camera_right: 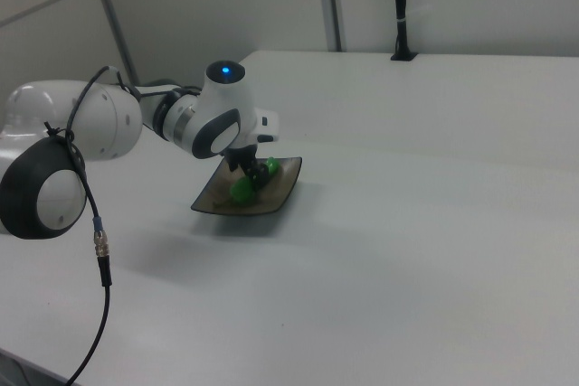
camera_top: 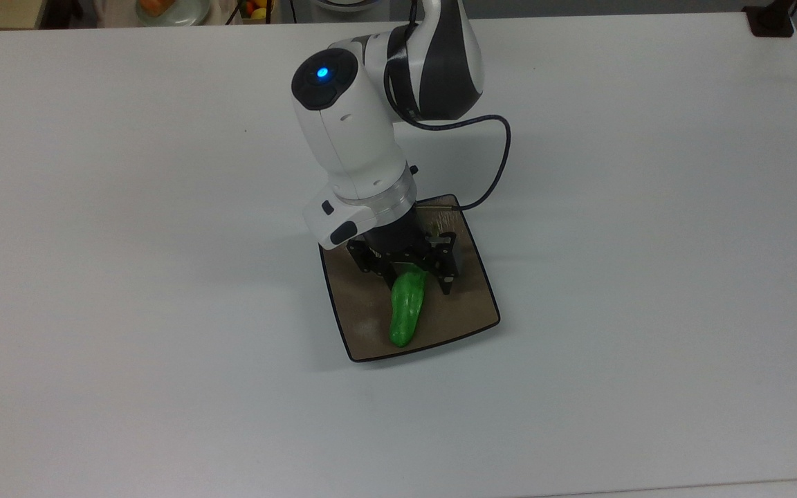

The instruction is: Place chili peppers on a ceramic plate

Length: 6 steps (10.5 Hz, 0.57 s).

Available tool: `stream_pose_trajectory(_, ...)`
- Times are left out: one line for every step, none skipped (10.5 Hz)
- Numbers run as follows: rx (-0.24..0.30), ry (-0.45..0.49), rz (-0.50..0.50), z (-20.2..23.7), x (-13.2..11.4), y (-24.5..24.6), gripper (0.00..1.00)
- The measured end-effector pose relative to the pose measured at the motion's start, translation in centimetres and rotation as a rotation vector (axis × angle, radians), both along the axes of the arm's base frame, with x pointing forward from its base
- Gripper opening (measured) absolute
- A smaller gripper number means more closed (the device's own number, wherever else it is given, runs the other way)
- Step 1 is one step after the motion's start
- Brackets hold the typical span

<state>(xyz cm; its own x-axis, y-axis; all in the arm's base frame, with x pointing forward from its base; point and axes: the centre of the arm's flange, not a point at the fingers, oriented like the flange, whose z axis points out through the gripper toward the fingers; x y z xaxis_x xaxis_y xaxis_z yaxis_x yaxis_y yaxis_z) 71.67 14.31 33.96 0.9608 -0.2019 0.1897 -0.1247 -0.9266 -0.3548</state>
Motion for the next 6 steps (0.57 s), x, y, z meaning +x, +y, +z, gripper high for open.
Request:
stream_pose_trajectory(-0.001, -0.014, 0.006, 0.9, 0.0, 0.3, 0.96)
stream_pose_trajectory(-0.009, -0.035, 0.014, 2.3, 0.0, 0.4, 1.00)
stream_pose_trajectory(-0.022, -0.054, 0.030, 4.3, -0.4, 0.4, 1.00)
stream_pose_trajectory(-0.039, -0.043, 0.058, 6.7, -1.1, 0.5, 1.00)
stream_pose_trajectory(-0.066, -0.005, 0.097, 9.9, -2.4, 0.3, 1.00)
stream_pose_trajectory(-0.102, 0.039, 0.131, 13.4, -4.2, -0.3, 1.00)
